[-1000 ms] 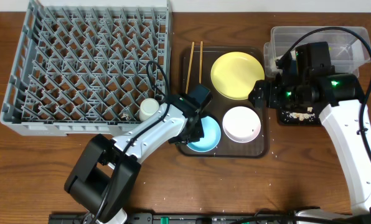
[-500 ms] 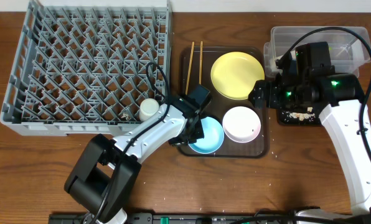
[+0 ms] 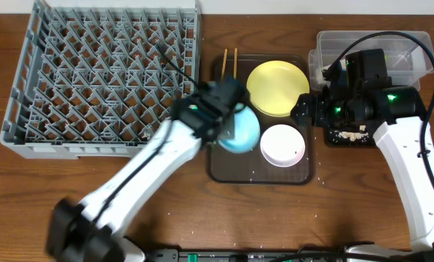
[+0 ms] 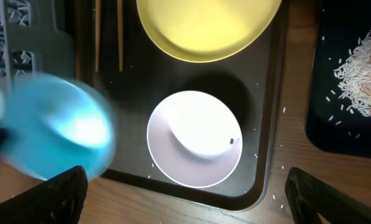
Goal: Sort waste into correct bins and load items into the dishwasher
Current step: 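Lift the blue bowl and carry it into the dish rack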
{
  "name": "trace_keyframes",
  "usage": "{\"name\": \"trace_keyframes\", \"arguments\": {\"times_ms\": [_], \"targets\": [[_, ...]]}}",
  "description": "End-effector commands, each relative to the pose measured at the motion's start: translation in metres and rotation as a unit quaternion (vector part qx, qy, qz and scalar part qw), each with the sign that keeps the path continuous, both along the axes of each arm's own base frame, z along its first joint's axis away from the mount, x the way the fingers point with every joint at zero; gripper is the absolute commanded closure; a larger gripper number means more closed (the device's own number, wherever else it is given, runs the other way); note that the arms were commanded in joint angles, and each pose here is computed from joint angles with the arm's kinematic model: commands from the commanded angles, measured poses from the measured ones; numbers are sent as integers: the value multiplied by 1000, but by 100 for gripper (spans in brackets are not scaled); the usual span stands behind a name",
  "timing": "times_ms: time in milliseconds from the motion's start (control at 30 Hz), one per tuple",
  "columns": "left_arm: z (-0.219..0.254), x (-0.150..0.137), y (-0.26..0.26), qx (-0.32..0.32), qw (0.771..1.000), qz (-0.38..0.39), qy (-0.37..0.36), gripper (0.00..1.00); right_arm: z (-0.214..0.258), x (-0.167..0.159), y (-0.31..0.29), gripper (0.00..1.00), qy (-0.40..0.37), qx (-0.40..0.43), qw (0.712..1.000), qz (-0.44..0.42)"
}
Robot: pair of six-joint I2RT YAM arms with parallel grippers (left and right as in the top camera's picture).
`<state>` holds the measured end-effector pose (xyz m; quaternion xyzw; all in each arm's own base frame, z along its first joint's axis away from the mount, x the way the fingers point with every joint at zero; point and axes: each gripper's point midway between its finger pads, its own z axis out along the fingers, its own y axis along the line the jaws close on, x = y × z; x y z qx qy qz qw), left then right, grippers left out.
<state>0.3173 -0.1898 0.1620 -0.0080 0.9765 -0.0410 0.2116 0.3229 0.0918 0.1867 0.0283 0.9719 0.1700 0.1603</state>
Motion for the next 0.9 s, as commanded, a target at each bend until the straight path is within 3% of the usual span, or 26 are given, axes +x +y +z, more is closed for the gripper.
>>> {"name": "trace_keyframes", "arguments": {"times_ms": [0, 267, 500, 700, 867], "targets": [[50, 28, 56, 89, 989, 41, -107, 93, 2, -1, 3, 1, -3, -1, 1000, 6], [106, 83, 134, 197, 949, 91, -228, 93, 2, -1, 3, 1, -3, -1, 1000, 6], [156, 123, 155, 253, 913, 81, -308, 92, 2, -1, 3, 1, -3, -1, 1000, 6], [168, 156, 160, 349, 889, 54, -293, 93, 2, -1, 3, 1, -3, -1, 1000, 6], [160, 191, 150, 355, 887, 56, -290, 93, 2, -1, 3, 1, -3, -1, 1000, 6]]}}
